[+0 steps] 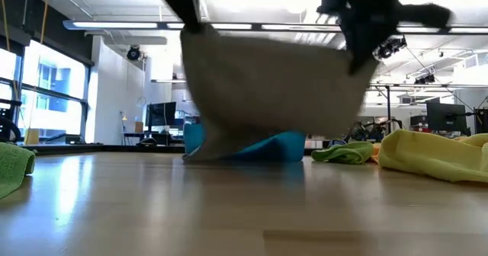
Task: Fold microfiber towels
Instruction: Fold the gray microfiber cloth
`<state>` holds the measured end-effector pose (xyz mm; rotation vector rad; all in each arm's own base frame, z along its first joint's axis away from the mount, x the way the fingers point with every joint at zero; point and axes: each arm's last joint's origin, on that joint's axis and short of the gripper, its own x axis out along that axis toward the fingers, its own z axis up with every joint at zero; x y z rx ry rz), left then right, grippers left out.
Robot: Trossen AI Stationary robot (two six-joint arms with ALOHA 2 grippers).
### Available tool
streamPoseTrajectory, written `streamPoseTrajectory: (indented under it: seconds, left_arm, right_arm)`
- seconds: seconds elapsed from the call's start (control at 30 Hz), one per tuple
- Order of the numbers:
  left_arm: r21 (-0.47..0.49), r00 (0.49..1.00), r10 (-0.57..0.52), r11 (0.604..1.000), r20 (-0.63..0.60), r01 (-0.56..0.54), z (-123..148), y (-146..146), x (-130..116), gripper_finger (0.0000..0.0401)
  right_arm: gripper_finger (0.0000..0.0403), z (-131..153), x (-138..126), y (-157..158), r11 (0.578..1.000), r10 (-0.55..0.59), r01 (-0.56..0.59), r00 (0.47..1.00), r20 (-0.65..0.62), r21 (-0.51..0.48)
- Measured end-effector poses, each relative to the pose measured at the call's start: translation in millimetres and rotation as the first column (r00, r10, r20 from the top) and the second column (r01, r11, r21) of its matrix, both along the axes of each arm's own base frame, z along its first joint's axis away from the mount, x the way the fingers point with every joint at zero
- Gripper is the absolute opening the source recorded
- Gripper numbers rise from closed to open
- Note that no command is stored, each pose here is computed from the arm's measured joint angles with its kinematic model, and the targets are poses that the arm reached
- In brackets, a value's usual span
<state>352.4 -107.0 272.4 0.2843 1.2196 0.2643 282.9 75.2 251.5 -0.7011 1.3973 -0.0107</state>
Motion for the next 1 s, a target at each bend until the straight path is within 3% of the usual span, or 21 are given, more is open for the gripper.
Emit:
streamPoseTrajectory:
  seconds: [0.17, 0.3, 0.4, 0.47, 0.6, 0.73, 1.0]
  left_arm:
    - [-0.22, 0.994, -0.093, 0.97, 0.063, 0.104, -37, -28, 1, 0.0]
    - [-0.375, 0.966, -0.212, 0.892, 0.149, 0.254, -45, -46, 4, 0.0]
    - [-0.436, 0.94, -0.283, 0.834, 0.19, 0.339, -43, -51, 7, 0.0]
    - [-0.437, 0.941, -0.282, 0.834, 0.187, 0.336, -43, -49, 8, 0.0]
    - [-0.428, 0.969, -0.223, 0.87, 0.105, 0.246, -47, -38, 4, 0.0]
    - [-0.394, 0.996, -0.091, 0.915, 0.019, 0.091, -50, -25, 0, 0.0]
    - [-0.397, 0.982, 0.176, 0.898, -0.073, -0.19, -63, -5, -5, 0.0]
  right_arm:
    - [0.0, -40, -10, 28, 0.98, 0.065, -0.065, 0.998, 0.009, 0.189]
    - [0.0, -45, -13, 46, 0.947, 0.102, -0.109, 0.994, 0.038, 0.303]
    - [0.0, -44, -11, 55, 0.909, 0.137, -0.153, 0.988, 0.07, 0.388]
    - [0.0, -43, -9, 56, 0.895, 0.141, -0.163, 0.986, 0.083, 0.416]
    - [0.0, -44, -5, 49, 0.903, 0.158, -0.18, 0.983, 0.089, 0.389]
    - [0.0, -43, 4, 36, 0.921, 0.185, -0.219, 0.974, 0.131, 0.323]
    - [0.0, -58, 29, 6, 0.929, 0.232, -0.263, 0.962, 0.143, 0.261]
